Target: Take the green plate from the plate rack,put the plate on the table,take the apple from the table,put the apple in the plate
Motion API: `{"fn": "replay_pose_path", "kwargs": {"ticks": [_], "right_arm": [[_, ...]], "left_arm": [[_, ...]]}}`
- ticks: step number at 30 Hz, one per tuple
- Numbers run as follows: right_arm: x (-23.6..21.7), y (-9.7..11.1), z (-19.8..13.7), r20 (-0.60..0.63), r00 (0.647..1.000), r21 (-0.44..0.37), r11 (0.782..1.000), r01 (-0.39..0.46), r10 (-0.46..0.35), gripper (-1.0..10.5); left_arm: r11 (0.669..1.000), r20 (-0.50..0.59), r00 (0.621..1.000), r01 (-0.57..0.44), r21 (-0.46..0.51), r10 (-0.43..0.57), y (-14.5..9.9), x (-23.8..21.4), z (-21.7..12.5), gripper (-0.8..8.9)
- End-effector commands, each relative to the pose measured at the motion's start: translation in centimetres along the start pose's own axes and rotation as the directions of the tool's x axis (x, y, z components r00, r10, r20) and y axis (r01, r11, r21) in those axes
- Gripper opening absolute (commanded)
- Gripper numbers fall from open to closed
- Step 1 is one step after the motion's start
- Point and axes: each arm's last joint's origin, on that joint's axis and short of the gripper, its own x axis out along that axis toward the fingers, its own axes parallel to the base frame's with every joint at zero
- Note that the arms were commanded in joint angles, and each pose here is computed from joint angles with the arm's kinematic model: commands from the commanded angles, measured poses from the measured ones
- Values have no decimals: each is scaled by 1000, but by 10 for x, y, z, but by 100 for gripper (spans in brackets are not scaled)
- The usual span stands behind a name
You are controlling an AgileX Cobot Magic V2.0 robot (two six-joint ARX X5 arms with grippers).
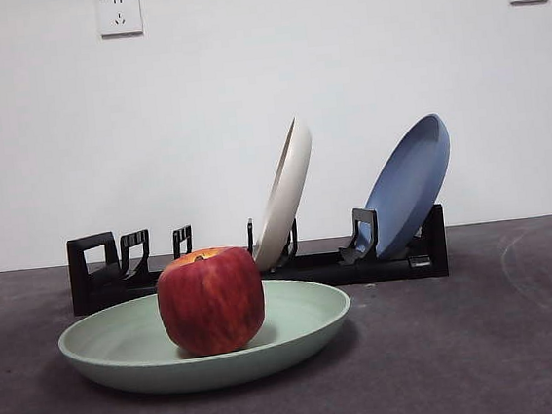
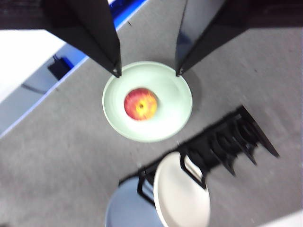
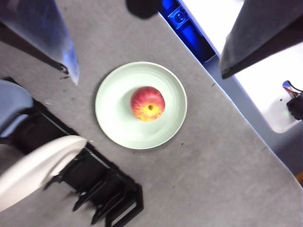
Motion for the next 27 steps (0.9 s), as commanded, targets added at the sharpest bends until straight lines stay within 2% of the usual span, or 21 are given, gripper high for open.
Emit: {"fn": "replay_pose_path", "kwargs": {"ticks": [1,6,11,17,18,19,21,22,27], "right_arm": [[-15,1,-21,-8,1000,33,999,26,-25,501],[-36,1,-66,1,998,98,993,69,-69,501],[-46,0,-110,6,991,177,976,130,-133,501],[-53,0,-135,25,990,235,964,126,-136,487],[-53,0,-136,26,990,240,963,125,-135,430],[-55,0,-137,32,990,242,962,124,-136,314],[-56,0,-138,38,990,240,963,123,-136,29],[-57,0,-138,40,990,235,964,123,-136,-9],[-57,1,-139,42,990,235,964,122,-135,-11]], "left_arm": [[1000,-28,1000,-4,-16,3,-5,9,3,189],[1000,-62,998,-13,-20,11,-10,19,7,189],[1000,-87,996,-3,-27,1,-14,25,9,189],[999,-102,995,-5,-35,2,-16,29,11,187],[999,-103,995,-5,-34,1,-17,30,11,182],[999,-109,994,-1,-33,-3,-17,31,11,153],[999,-117,993,18,-33,-21,-18,31,11,-24],[999,-118,993,17,-33,-21,-19,31,11,-4],[999,-121,993,16,-31,-20,-19,32,12,-8]]}}
